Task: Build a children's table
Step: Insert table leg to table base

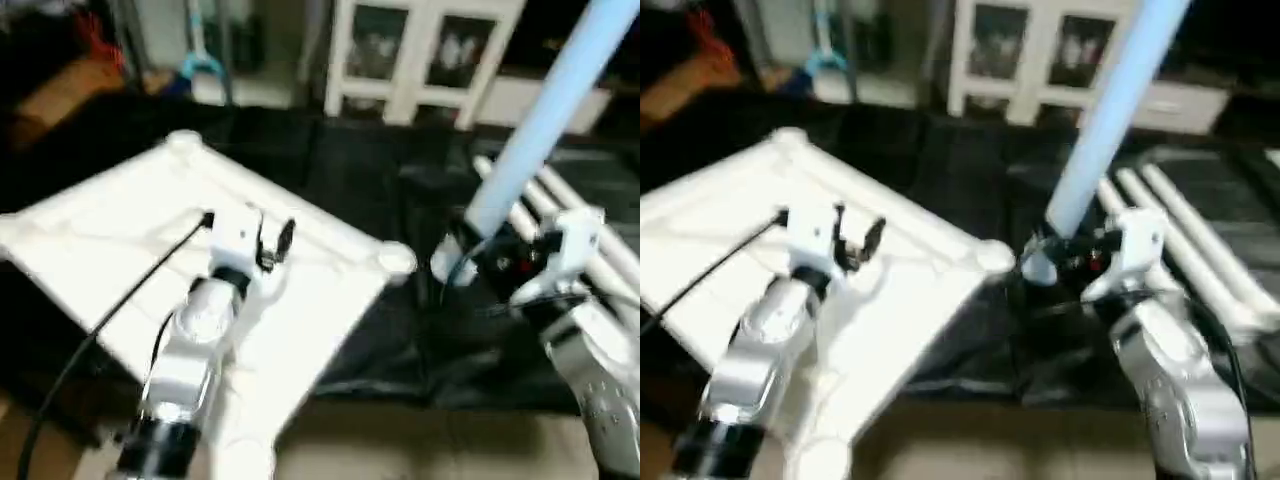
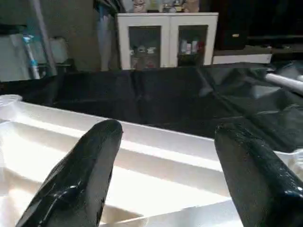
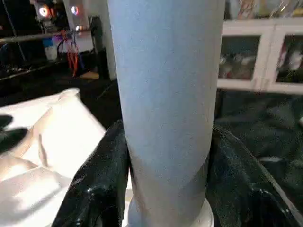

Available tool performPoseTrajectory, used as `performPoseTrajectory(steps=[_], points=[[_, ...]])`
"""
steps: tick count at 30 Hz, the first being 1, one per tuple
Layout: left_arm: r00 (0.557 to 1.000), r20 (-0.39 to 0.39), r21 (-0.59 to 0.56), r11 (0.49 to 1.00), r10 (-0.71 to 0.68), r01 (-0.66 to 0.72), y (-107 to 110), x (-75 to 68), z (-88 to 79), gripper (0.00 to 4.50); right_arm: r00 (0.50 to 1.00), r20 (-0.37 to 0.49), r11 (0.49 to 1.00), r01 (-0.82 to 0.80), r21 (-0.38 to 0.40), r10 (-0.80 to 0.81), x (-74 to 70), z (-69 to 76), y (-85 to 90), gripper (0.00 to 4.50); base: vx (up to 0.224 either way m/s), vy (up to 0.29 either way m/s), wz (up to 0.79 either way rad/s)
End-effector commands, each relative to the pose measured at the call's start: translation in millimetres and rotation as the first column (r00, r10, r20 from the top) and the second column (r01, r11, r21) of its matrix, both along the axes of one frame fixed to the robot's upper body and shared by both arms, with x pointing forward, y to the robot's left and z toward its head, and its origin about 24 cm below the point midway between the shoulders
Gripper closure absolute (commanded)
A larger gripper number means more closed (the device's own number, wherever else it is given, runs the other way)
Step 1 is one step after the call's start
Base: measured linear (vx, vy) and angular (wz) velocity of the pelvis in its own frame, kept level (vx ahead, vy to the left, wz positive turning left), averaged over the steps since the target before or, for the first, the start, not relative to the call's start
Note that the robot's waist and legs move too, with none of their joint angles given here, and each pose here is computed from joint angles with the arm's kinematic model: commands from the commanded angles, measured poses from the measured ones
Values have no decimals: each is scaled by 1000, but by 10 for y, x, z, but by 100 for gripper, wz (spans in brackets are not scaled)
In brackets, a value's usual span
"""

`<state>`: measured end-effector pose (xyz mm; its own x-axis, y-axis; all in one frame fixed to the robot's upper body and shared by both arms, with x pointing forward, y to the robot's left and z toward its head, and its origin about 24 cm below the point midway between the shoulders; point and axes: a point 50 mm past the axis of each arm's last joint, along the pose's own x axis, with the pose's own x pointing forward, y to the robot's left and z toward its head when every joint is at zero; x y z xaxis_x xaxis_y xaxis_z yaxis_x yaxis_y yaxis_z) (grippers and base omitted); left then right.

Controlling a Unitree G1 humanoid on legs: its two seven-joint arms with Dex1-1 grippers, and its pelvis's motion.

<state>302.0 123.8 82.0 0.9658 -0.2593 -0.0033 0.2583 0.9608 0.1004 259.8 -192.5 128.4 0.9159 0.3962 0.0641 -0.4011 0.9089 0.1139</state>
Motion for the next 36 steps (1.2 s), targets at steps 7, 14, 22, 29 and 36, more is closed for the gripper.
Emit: performPoseTrajectory(steps=[7, 14, 22, 29, 36], points=[[995, -24, -59, 993, -101, 99, -206, -89, -5, 96, 999, -28, 998, -26, -61, 24, 59, 4, -136, 259, -117, -150, -57], [996, 6, -10, 996, -89, 89, -141, -102, -3, 96, 999, -32, 999, -37, -38, 36, 72, -27, -37, 259, -102, -63, -18], [998, 43, -27, 998, -56, 57, -115, -60, 98, 96, 998, -38, 999, -41, -12, 41, 42, -95, 54, 259, -44, -20, -9], [997, 68, -40, 998, -49, 51, -126, -47, 138, 96, 999, -39, 999, -28, -47, 26, 22, -109, 24, 259, 10, -16, 14], [996, 75, -33, 998, -57, 60, -155, -30, 146, 96, 1000, -28, 997, 5, -81, -7, 14, -100, -79, 259, 195, 14, 77]])
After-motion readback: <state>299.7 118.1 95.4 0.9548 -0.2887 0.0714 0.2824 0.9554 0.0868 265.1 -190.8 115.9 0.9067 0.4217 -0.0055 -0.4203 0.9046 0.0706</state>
